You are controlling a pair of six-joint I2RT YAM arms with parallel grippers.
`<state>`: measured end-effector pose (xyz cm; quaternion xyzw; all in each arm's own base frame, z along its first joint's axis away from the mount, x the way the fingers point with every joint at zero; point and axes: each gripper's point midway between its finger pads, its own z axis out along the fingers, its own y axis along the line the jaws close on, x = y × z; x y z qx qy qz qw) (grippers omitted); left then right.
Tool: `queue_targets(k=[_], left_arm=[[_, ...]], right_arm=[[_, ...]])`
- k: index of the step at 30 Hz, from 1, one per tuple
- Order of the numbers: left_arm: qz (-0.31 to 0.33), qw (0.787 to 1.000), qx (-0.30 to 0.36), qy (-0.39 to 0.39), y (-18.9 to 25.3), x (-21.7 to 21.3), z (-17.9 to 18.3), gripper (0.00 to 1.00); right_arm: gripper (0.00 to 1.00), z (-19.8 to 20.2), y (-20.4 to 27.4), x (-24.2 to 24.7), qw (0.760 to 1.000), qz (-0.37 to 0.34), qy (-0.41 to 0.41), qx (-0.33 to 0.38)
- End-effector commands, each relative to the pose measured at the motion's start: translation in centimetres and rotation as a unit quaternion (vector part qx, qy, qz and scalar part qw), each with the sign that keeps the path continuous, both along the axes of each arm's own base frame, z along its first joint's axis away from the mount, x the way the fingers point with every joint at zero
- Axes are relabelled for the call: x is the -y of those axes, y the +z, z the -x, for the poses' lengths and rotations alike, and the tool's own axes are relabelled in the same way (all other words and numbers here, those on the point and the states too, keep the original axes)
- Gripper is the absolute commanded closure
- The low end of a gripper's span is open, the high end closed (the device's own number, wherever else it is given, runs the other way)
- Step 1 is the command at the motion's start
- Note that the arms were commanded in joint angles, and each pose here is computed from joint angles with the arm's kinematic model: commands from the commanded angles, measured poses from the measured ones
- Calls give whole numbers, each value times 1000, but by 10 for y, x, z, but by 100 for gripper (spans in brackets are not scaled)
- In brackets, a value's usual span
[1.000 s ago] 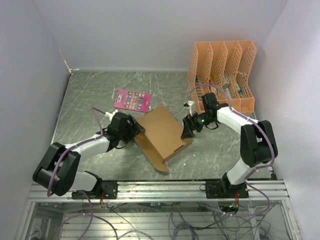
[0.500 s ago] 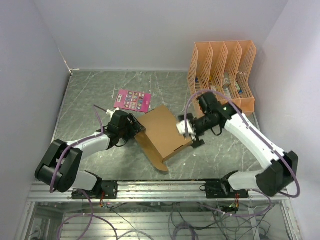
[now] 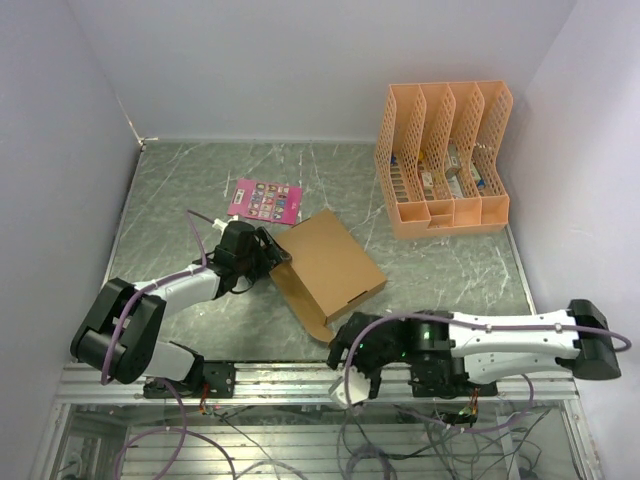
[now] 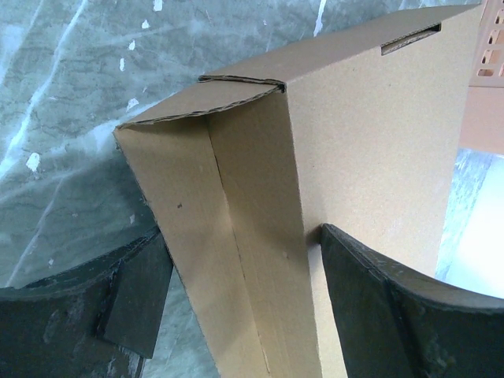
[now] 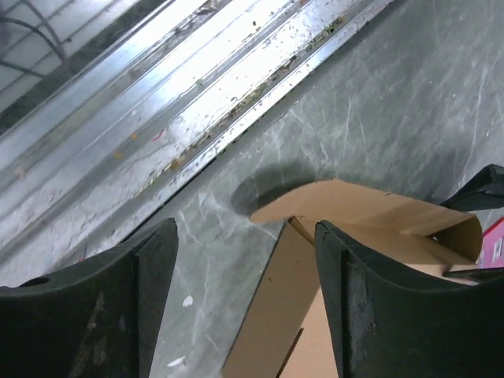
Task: Fold the paper box
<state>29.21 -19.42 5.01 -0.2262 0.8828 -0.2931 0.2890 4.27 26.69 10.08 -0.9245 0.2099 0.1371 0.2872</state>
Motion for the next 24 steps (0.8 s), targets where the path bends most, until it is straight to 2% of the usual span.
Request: queue_targets(k=[1,4,8,13,16,20,24], left_arm=[[-13,1000,-12,-17,-11,-5,10,18],[-13,1000,-11,-16,-10,-7,9,18],[-11,1000,-10,-15,-12,-7,11,18],[-9,1000,-10,-17,-15,-10,13,17],[-8,1000,-13,-18,-18,-12,15,17],[-4,1000,-14,-15,-19,-14,16,18],[-3,1000,-14,-18,-20,-14,15,18]], right_arm=[[35,-14,6,-37,985,-76,-154,23],[38,-11,4,-42,976,-115,-183,27],[39,-14,-11,-33,967,-132,-216,44],[49,-15,-26,-37,958,-151,-238,39],[53,-23,-36,-41,951,-153,-265,49],[58,-18,-41,-46,954,-151,-256,37],[60,-30,-49,-47,950,-143,-275,44]])
